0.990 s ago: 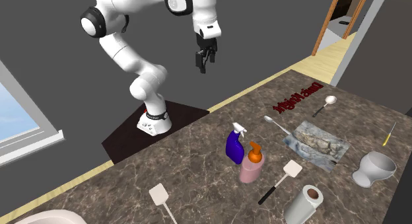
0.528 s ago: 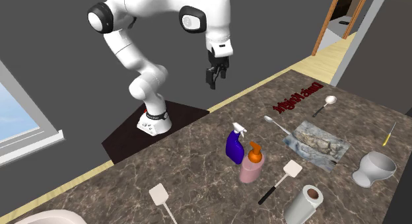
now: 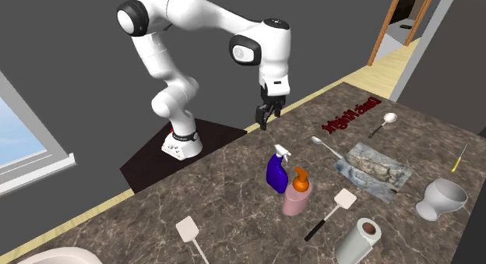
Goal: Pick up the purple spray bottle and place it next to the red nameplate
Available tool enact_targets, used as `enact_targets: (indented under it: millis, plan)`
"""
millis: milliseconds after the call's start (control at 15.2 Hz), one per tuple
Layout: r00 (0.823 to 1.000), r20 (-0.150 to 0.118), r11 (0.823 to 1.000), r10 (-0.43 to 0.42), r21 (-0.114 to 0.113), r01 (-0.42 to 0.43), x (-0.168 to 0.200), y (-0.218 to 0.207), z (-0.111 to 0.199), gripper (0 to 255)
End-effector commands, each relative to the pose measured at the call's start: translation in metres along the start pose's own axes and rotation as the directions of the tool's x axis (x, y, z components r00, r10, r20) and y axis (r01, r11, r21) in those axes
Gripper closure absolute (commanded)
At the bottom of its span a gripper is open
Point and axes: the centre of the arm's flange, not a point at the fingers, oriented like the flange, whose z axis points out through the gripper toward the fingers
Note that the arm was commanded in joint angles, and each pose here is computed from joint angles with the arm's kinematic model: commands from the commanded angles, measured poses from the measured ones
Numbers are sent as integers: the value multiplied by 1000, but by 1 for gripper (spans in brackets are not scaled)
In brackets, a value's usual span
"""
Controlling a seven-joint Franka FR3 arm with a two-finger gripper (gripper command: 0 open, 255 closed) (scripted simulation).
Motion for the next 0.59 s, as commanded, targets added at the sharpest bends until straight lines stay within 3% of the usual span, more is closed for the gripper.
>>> enact_targets:
  millis: [0,264,528]
  plan:
    - [999,-6,999,31,-12,-31,20,9,14,0]
    - [996,-17,995,91,-37,-92,58,25,43,0]
    - [995,-18,995,94,-38,-94,60,26,60,0]
